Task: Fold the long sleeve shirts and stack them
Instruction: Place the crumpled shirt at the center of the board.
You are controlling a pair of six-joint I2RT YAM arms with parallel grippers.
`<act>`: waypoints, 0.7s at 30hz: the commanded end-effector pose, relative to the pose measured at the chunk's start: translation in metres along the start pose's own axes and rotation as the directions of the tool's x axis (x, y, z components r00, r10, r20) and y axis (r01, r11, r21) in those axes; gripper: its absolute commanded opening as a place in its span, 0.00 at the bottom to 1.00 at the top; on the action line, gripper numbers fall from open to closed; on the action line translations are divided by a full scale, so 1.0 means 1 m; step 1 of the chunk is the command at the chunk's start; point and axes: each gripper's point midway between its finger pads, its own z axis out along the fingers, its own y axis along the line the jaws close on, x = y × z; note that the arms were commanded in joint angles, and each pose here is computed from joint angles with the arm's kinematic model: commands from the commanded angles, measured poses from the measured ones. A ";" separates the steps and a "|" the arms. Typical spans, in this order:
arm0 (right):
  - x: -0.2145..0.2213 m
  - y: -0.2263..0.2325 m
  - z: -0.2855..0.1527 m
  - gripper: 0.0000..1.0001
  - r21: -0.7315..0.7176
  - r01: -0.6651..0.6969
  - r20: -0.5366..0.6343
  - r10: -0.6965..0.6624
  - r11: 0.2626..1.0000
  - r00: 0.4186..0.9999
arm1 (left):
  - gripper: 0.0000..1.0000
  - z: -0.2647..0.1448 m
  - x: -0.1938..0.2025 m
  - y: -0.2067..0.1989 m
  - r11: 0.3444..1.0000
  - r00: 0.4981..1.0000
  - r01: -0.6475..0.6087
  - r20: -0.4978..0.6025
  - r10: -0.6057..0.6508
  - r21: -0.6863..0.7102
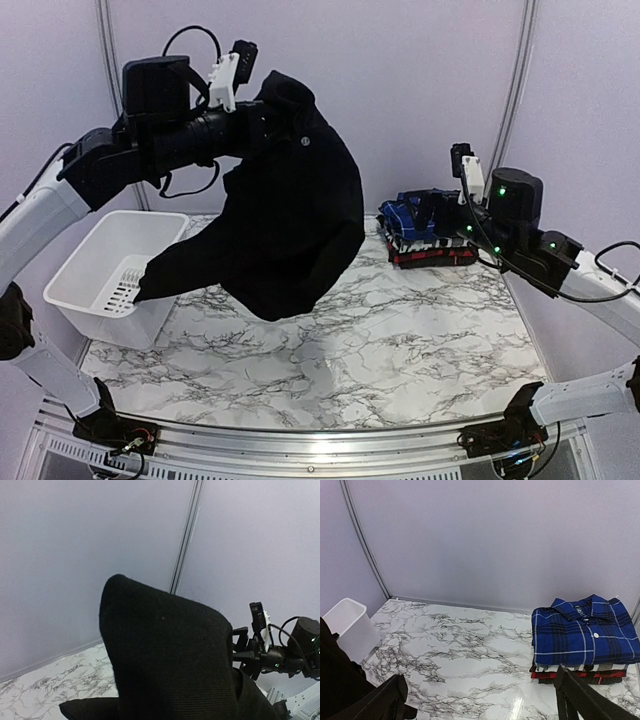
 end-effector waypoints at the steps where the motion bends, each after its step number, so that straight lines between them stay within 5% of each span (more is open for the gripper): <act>1: -0.010 -0.007 -0.005 0.99 0.035 0.016 0.007 -0.016 0.999 1.000 | 0.00 0.029 0.033 0.003 0.998 0.997 0.057 -0.044 -0.057 0.001; 8: 0.008 -0.009 -0.002 0.99 0.041 0.024 -0.037 -0.023 0.999 0.999 | 0.04 0.102 0.169 -0.013 0.981 0.918 0.175 -0.375 -0.132 0.084; 14: 0.044 0.006 0.013 0.98 -0.052 0.072 -0.153 -0.079 0.996 0.985 | 0.77 0.090 0.213 0.035 0.977 0.888 0.141 -0.417 -0.196 -0.158; 21: 0.098 0.039 0.033 0.91 -0.199 0.098 -0.291 -0.155 0.975 0.944 | 0.83 0.006 0.241 0.108 0.877 0.864 0.135 -0.378 -0.332 -0.462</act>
